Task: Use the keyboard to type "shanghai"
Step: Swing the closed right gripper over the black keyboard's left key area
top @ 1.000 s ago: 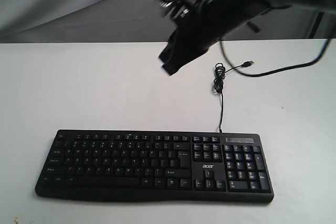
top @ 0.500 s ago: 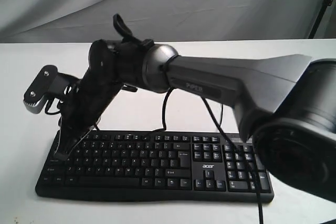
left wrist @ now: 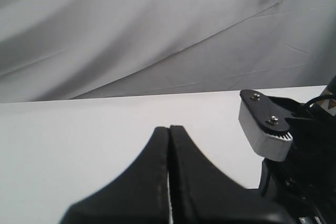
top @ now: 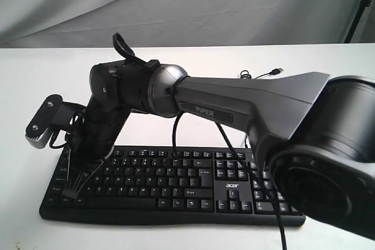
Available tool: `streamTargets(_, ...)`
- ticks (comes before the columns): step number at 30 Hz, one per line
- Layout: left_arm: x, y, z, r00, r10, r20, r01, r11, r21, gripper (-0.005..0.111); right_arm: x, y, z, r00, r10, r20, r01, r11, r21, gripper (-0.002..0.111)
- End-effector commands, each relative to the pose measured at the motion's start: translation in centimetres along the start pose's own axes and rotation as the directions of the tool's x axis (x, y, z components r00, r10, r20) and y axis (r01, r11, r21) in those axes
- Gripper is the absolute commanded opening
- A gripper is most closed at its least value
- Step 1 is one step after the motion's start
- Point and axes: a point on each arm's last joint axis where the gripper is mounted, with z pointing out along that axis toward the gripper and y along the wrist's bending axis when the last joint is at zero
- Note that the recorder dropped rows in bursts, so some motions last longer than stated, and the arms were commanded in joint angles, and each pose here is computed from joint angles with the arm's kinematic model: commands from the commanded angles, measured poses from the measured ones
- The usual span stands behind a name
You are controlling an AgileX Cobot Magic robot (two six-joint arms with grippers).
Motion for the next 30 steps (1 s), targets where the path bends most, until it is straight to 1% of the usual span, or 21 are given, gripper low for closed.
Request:
streamTargets(1, 0.0, 0.0, 0.0, 1.000, -0.004, 0.006, 0.004, 1.000, 0.007, 0.000, 0.2, 0.4, 0.4, 1.000, -0.004, -0.012, 0.004, 1.000, 0.006, 0.000)
streamTargets(6, 0.0, 0.0, 0.0, 1.000, -0.004, 0.006, 0.004, 1.000, 0.007, 0.000, 0.7, 0.5, 0.8, 1.000, 0.002, -0.022, -0.002, 1.000, 0.004, 0.000)
streamTargets(15, 0.0, 0.0, 0.0, 1.000, -0.004, 0.006, 0.004, 1.000, 0.007, 0.000, 0.6, 0.4, 0.8, 1.000, 0.000, -0.011, 0.000, 1.000, 0.013, 0.000)
streamTargets(25, 0.0, 0.0, 0.0, 1.000, -0.004, 0.006, 0.004, 1.000, 0.007, 0.000, 1.3, 0.6, 1.7, 0.999, 0.016, -0.034, -0.017, 1.000, -0.011, 0.000)
streamTargets(30, 0.0, 0.0, 0.0, 1.000, -0.004, 0.006, 0.004, 1.000, 0.007, 0.000, 0.4, 0.4, -0.1, 1.000, -0.018, -0.010, 0.019, 0.999, 0.030, 0.000)
